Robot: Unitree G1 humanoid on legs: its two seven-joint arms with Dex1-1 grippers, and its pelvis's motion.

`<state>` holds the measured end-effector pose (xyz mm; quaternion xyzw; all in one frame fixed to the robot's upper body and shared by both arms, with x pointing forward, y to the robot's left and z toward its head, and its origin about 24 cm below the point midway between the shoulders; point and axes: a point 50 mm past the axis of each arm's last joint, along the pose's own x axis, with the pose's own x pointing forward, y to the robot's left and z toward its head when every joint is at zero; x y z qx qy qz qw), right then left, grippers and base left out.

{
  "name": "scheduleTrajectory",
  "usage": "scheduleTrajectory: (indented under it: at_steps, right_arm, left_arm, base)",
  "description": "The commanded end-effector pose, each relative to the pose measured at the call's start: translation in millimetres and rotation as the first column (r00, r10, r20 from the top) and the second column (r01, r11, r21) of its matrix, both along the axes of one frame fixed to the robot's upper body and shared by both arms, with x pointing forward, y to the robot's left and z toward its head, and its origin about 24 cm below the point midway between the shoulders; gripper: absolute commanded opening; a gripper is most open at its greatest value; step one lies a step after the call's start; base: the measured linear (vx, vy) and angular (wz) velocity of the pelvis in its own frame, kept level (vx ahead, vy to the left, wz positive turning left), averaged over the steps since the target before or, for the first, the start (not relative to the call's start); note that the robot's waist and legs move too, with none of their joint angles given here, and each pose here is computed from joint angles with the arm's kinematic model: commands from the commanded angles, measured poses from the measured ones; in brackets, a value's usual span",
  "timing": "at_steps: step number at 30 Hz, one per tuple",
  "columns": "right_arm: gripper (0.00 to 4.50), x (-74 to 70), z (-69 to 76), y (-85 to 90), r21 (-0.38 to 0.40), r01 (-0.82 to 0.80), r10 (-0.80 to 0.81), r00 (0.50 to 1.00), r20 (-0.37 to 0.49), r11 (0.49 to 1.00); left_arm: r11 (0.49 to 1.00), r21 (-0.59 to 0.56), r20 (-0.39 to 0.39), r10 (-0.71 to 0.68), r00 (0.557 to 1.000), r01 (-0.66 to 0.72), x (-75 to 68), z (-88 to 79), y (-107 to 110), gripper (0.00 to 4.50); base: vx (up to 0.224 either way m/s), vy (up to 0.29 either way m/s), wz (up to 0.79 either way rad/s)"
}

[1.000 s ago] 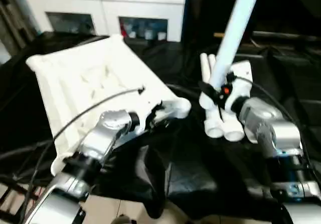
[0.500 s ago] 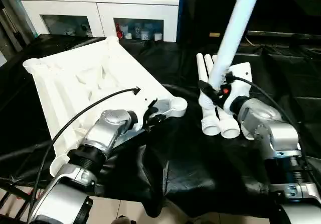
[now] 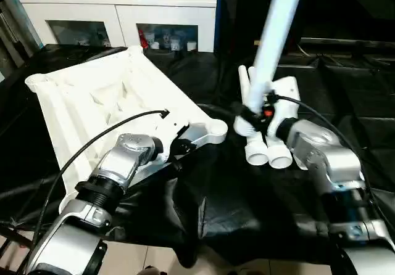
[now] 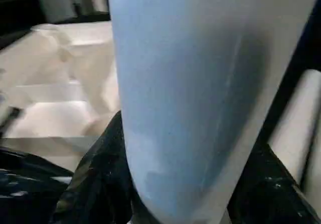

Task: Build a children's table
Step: Insert table leg to table base

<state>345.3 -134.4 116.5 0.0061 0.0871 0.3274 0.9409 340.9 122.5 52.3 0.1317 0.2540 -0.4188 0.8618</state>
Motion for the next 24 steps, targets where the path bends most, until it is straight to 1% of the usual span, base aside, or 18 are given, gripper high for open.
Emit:
scheduleTrajectory:
  at_steps: [1, 4, 5, 8, 9, 10, 13, 15, 17, 24]
  right_arm:
    - [1.91, 0.9, 7.7, 9.0, 0.021, -0.077, 0.077, 0.997, -0.003, 0.997]
    - [1.91, 0.8, 7.9, 11.4, 0.03, -0.118, 0.118, 0.993, -0.014, 0.993]
    - [1.91, 0.8, 7.7, 12.1, 0.032, -0.135, 0.136, 0.991, -0.02, 0.99]
    - [1.91, 1.2, 3.8, 11.9, 0.02, -0.165, 0.165, 0.986, -0.036, 0.986]
    - [1.91, 0.6, -0.6, 11.6, 0.005, -0.192, 0.192, 0.98, -0.053, 0.981]
    - [1.91, -1.1, -6.2, 12.6, 0.0, -0.221, 0.22, 0.972, -0.081, 0.975]
    - [1.91, -4.0, -11.1, 14.8, -0.009, -0.25, 0.247, 0.963, -0.103, 0.968]
    - [1.91, -6.8, -16.5, 17.6, -0.012, -0.27, 0.266, 0.956, -0.126, 0.963]
    - [1.91, -10.1, -23.0, 21.2, -0.013, -0.29, 0.284, 0.946, -0.159, 0.957]
    - [1.91, -13.9, -27.0, 25.9, -0.006, -0.327, 0.32, 0.929, -0.183, 0.945]
  left_arm:
    - [0.999, 0.031, -0.061, -0.01, 0.998, 0.012, -8.3, -13.8, 8, 0.0]
    - [0.997, -0.001, -0.066, -0.074, 0.995, 0.074, -13.8, -13.9, 6, 0.0]
    - [0.995, -0.007, -0.056, -0.103, 0.993, 0.103, -16.3, -13.8, 5, 0.0]
    - [0.981, -0.041, -0.056, -0.19, 0.98, 0.188, -26.1, -12.8, 4, 0.0]
    - [0.958, -0.084, -0.025, -0.278, 0.96, 0.275, -34.1, -9.8, 2, 0.0]
    - [0.941, -0.092, -0.008, -0.328, 0.944, 0.326, -41.5, -8.5, 3, 0.0]
    - [0.941, -0.096, -0.013, -0.328, 0.945, 0.325, -44.6, -9.1, 4, 0.0]
    - [0.939, -0.095, -0.007, -0.331, 0.944, 0.329, -47.0, -9.2, 6, 0.0]
    - [0.947, -0.09, -0.008, -0.31, 0.951, 0.308, -46.3, -9.8, 9, 0.0]
    - [0.952, -0.08, -0.002, -0.298, 0.955, 0.296, -45.0, -10.0, 13, 0.0]
  base:
    - [0.0, 0.0, 0.0]
    - [0.0, 0.0, 0.0]
    - [0.0, 0.0, 0.0]
    - [0.0, 0.0, 0.0]
    - [0.0, 0.0, 0.0]
    - [0.0, 0.0, 0.0]
    - [0.0, 0.0, 0.0]
    - [0.0, 0.0, 0.0]
    - [0.0, 0.0, 0.0]
    - [0.0, 0.0, 0.0]
